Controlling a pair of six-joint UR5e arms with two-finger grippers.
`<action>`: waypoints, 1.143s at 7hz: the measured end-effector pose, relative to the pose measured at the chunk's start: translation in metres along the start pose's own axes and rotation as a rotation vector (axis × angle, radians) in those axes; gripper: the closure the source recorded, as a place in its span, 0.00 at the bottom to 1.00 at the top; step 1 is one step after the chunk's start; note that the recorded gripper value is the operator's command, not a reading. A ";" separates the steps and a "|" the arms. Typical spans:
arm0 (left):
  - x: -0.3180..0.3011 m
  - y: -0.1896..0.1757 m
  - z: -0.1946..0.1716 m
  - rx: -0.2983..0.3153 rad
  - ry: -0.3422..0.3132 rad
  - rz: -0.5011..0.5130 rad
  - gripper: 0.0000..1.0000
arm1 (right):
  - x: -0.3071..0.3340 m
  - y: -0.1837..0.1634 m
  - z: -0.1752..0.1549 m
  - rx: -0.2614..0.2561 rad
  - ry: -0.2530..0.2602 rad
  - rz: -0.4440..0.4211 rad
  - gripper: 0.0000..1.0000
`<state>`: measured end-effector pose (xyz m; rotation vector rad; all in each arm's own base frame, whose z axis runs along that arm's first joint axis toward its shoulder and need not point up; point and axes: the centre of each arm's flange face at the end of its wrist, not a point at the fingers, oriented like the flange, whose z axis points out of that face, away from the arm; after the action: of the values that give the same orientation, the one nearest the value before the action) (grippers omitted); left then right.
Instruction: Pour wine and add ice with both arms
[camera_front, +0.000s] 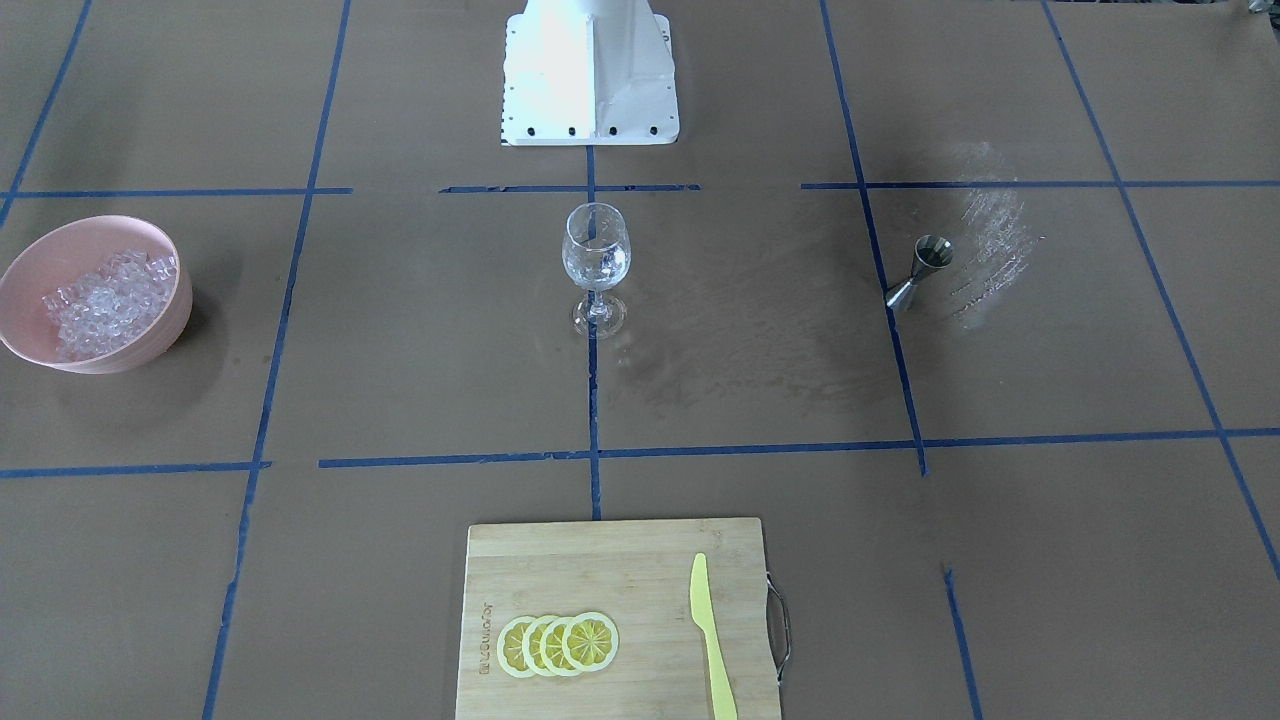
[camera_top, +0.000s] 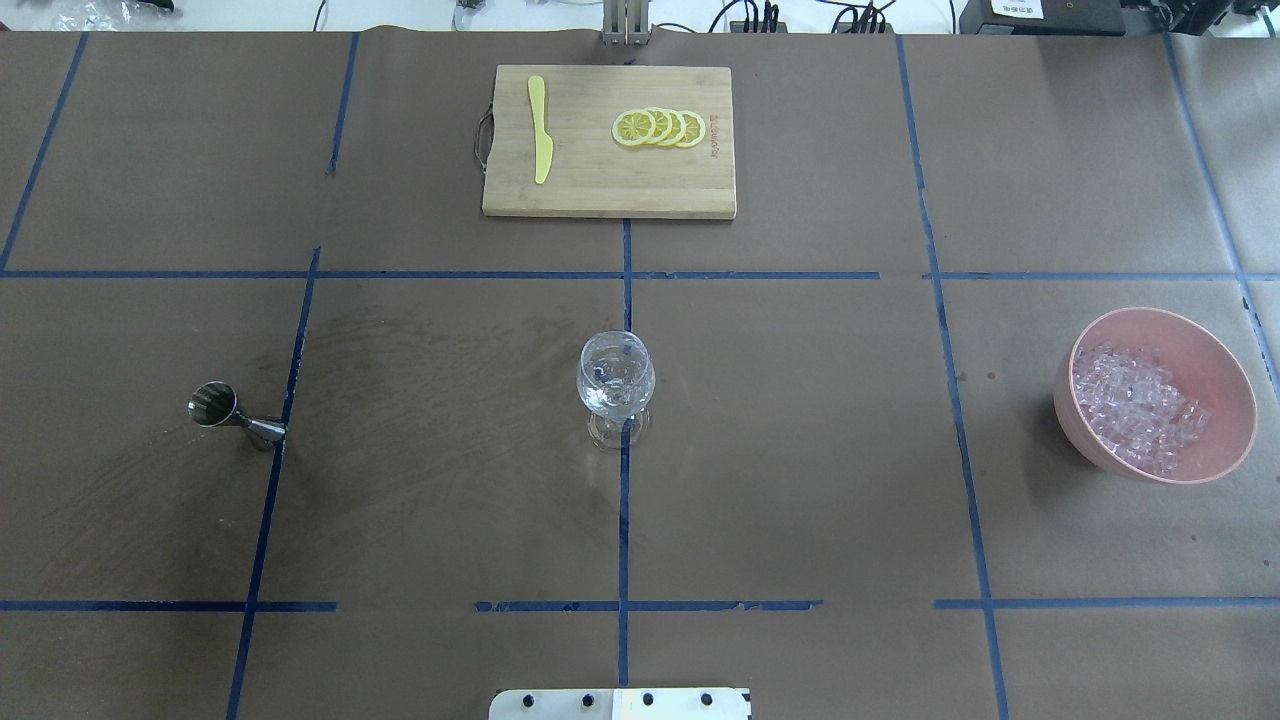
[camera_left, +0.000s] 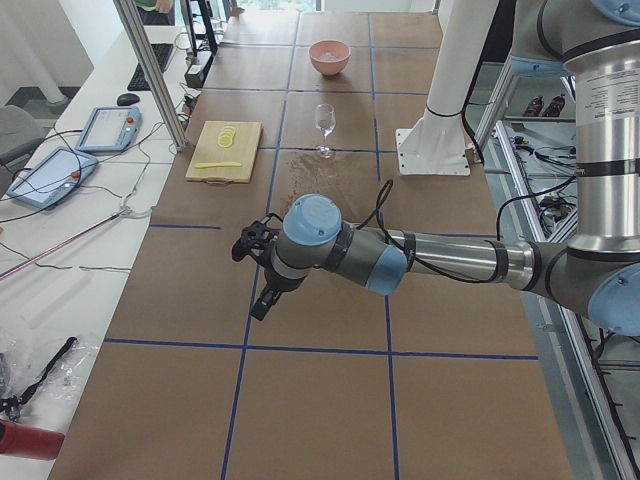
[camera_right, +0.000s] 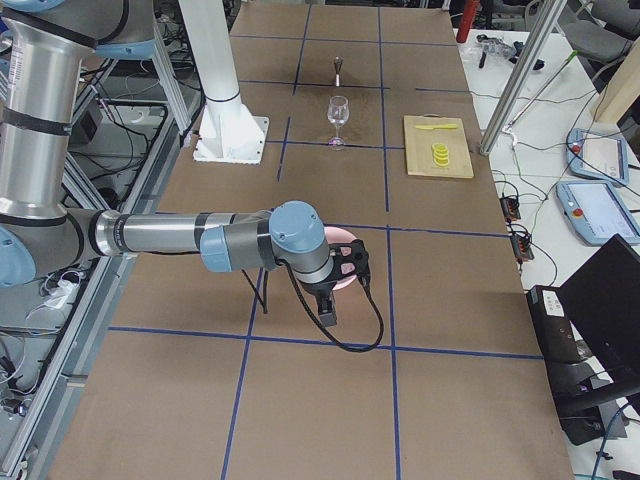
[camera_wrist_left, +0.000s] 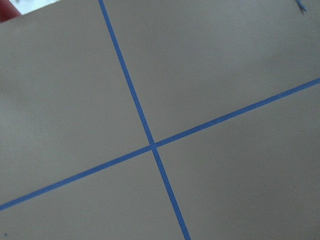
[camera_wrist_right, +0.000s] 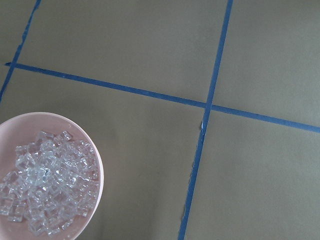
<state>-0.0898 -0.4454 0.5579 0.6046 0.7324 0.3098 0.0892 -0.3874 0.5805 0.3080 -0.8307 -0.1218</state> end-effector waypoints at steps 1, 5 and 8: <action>0.002 -0.002 -0.002 0.088 -0.007 0.057 0.00 | 0.000 -0.004 -0.001 0.008 0.004 -0.009 0.00; 0.047 -0.013 0.004 0.336 0.054 0.084 0.00 | -0.004 -0.011 -0.004 0.054 0.016 -0.063 0.00; 0.135 -0.045 0.047 0.448 0.103 0.005 0.00 | -0.004 -0.012 -0.004 0.056 0.018 -0.070 0.00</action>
<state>0.0420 -0.4375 0.4862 1.0195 0.9081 0.1812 0.0892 -0.3969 0.5713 0.3910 -0.8066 -0.1611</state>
